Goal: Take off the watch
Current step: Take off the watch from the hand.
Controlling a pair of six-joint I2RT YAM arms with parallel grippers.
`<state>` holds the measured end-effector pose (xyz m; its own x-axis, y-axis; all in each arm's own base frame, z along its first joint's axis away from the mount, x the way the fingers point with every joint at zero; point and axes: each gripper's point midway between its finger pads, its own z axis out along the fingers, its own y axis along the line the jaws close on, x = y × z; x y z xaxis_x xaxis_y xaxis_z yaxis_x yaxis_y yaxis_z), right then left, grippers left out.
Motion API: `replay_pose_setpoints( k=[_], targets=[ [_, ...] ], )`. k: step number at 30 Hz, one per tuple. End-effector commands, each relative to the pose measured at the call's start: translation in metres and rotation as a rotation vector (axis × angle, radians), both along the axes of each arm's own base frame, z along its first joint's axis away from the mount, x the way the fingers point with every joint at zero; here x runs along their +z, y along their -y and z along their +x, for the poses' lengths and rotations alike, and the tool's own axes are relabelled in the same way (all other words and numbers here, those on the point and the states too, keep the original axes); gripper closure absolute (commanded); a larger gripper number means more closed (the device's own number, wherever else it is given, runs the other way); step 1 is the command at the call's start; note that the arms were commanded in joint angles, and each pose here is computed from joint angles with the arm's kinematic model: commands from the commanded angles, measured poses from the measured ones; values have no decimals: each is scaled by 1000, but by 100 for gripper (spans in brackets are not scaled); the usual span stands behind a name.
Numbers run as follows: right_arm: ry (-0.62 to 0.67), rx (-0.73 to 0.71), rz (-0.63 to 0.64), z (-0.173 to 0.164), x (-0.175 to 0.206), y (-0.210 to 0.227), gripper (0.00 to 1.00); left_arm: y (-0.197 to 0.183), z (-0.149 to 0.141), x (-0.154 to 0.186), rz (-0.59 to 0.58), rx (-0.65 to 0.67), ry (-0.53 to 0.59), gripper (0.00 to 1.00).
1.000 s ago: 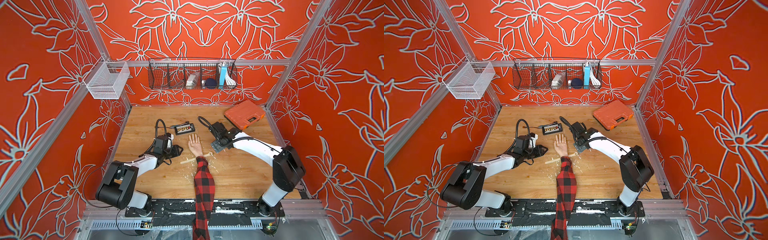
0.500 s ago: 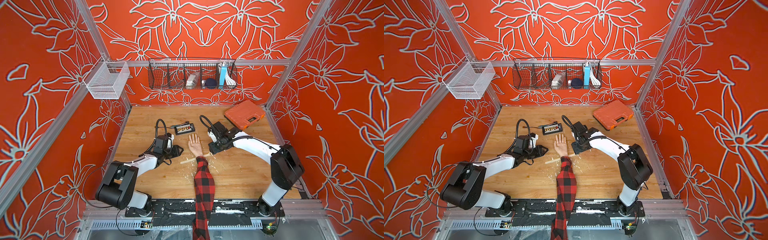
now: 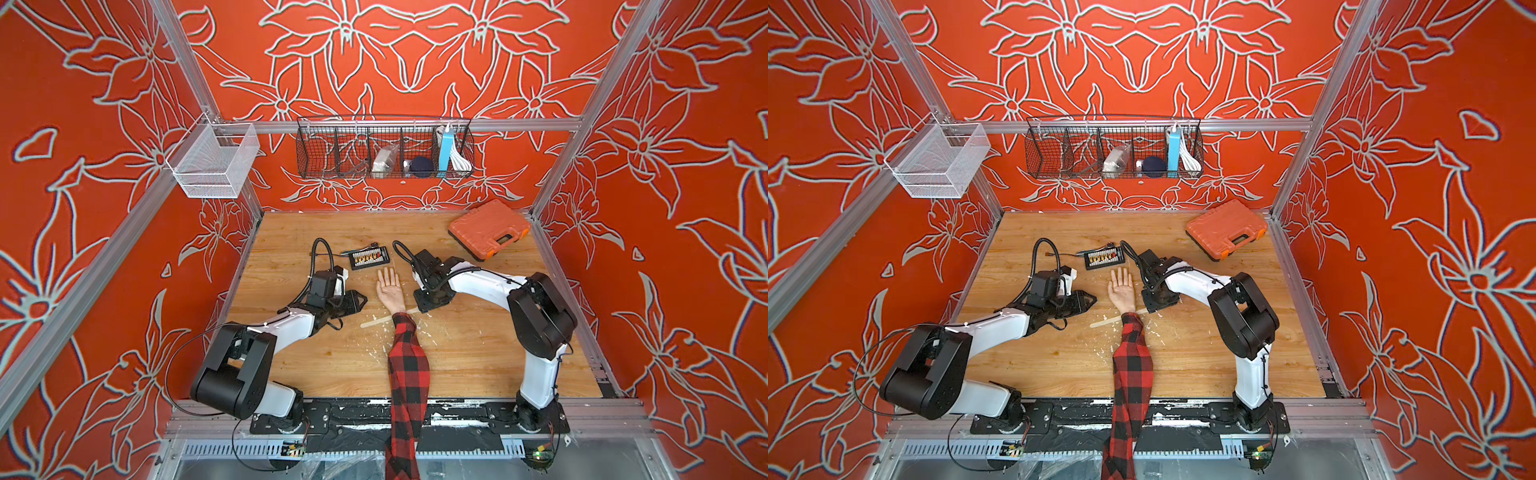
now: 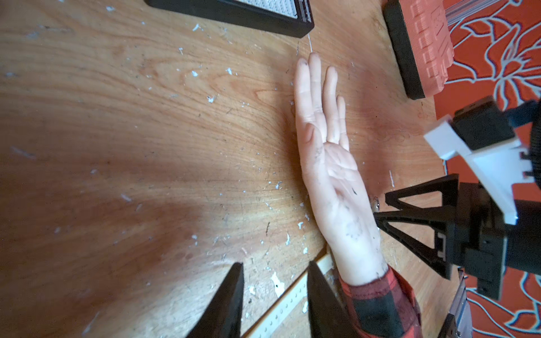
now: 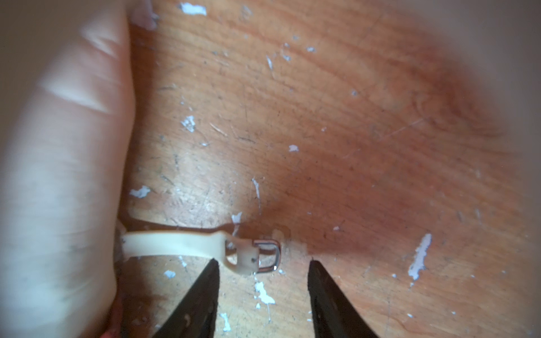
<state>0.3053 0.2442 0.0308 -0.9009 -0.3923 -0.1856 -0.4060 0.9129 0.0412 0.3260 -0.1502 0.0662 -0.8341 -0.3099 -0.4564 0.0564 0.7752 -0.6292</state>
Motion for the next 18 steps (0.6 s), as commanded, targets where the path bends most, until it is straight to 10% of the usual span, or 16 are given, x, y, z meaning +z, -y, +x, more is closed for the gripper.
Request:
replay_pose_setpoints(
  k=[1,18],
  targets=[
    [6,-7,-23,4,-2,-4,51,1,3,12,-14,-7,28,63],
    [-17,5,-10,1,-9,-12,80,7,-2,14,-26,-25,17,63]
  ],
)
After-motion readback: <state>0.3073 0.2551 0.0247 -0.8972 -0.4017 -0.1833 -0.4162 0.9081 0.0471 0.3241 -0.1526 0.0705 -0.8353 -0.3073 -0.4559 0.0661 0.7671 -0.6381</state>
